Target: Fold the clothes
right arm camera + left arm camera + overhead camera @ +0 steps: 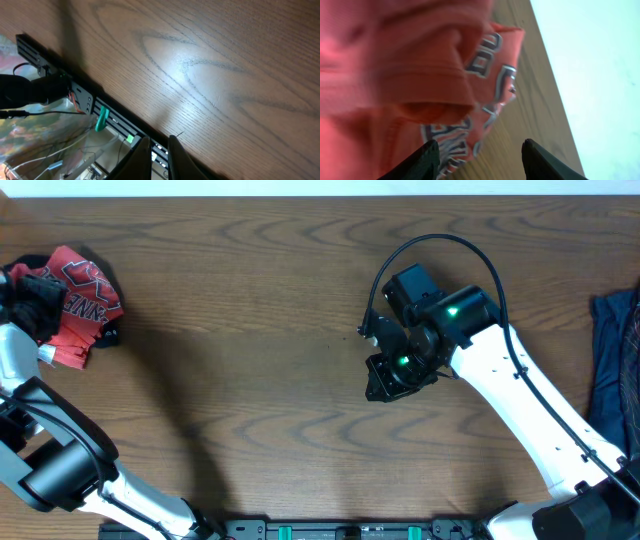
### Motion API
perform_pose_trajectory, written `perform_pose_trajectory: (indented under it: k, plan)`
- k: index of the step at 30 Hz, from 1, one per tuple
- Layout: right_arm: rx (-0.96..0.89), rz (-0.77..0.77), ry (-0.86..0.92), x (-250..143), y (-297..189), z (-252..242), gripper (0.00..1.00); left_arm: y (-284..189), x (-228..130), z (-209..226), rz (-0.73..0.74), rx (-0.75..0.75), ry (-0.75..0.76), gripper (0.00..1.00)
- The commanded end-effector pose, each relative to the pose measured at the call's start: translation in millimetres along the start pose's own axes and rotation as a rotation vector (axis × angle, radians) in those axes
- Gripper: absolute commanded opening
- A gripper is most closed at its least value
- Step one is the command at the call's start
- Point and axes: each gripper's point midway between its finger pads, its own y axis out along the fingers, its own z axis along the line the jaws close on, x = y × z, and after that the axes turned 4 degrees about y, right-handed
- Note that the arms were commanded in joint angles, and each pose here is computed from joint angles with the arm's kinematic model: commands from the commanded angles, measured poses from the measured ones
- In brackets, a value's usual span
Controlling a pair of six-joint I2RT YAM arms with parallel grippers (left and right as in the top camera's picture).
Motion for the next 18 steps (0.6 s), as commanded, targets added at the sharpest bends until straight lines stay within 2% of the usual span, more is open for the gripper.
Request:
perform_pose_trajectory:
  k: [1,14,18]
  plan:
    - [0.017,0.010,-0.019,-1.8,0.9,4.8,0.11,-6.5,12.1,5.3,-0.050,0.048,0.010,0.55]
    - [0.036,0.014,-0.019,-2.6,0.8,8.0,0.11,-10.0,14.8,32.1,-0.077,0.195,0.075,0.54]
    - [0.044,0.016,-0.019,-2.9,0.7,9.5,0.10,-11.7,18.7,38.1,-0.099,0.232,0.075,0.48]
